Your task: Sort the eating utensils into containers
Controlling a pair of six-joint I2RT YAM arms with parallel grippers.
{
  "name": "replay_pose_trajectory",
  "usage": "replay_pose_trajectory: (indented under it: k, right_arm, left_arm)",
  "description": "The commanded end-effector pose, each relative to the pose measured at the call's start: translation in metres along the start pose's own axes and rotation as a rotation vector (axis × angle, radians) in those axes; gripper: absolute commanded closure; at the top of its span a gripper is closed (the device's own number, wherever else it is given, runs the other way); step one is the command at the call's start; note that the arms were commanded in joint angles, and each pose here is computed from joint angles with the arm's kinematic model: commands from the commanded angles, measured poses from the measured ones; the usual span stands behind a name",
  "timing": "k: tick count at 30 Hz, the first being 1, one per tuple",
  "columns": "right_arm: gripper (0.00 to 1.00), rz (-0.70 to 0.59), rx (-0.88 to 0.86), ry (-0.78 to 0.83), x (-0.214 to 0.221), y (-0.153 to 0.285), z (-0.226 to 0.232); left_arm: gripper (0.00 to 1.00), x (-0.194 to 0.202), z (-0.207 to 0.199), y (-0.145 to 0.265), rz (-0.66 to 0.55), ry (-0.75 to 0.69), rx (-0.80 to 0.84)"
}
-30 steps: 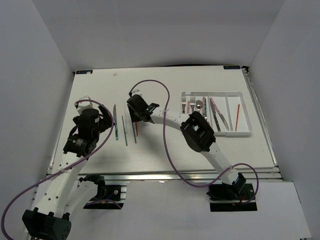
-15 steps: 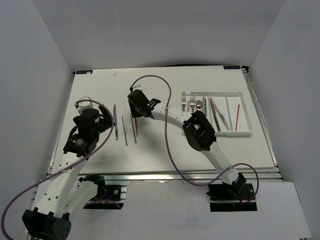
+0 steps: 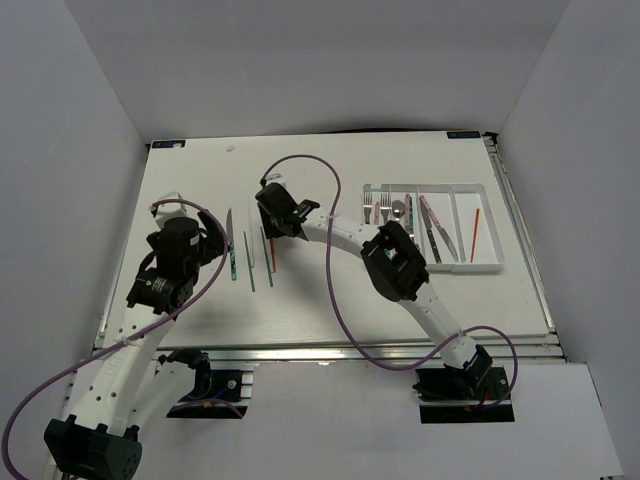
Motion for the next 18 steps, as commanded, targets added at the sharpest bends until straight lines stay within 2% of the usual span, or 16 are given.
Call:
replay_pose_trajectory:
  k: [1, 11, 18]
  right_arm:
    - [0.55, 0.034, 0.041, 0.007, 0.010, -0.009, -0.009]
    - [0.58, 0.068, 0.077, 0.001, 0.019, -0.011, -0.016]
    - [0.59, 0.175, 0.147, 0.053, 0.041, -0.014, -0.027]
  left_arm:
    - [0.02, -0.001, -0.001, 0.002, -0.007, -0.004, 0.014]
    - [0.02, -0.001, -0.001, 0.002, -0.009, -0.004, 0.014]
    - [0.02, -0.002, -0.001, 0.002, -0.012, -0.002, 0.013]
Point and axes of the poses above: each gripper's point midway between its finger pads, its own y axis back along the fingers, its own z axis along the line the jaws close on, x = y × z, the point moved 8 cm from there along y, back along the fingers, and after that the axes turned 6 degrees about y, right-handed, at the moved point
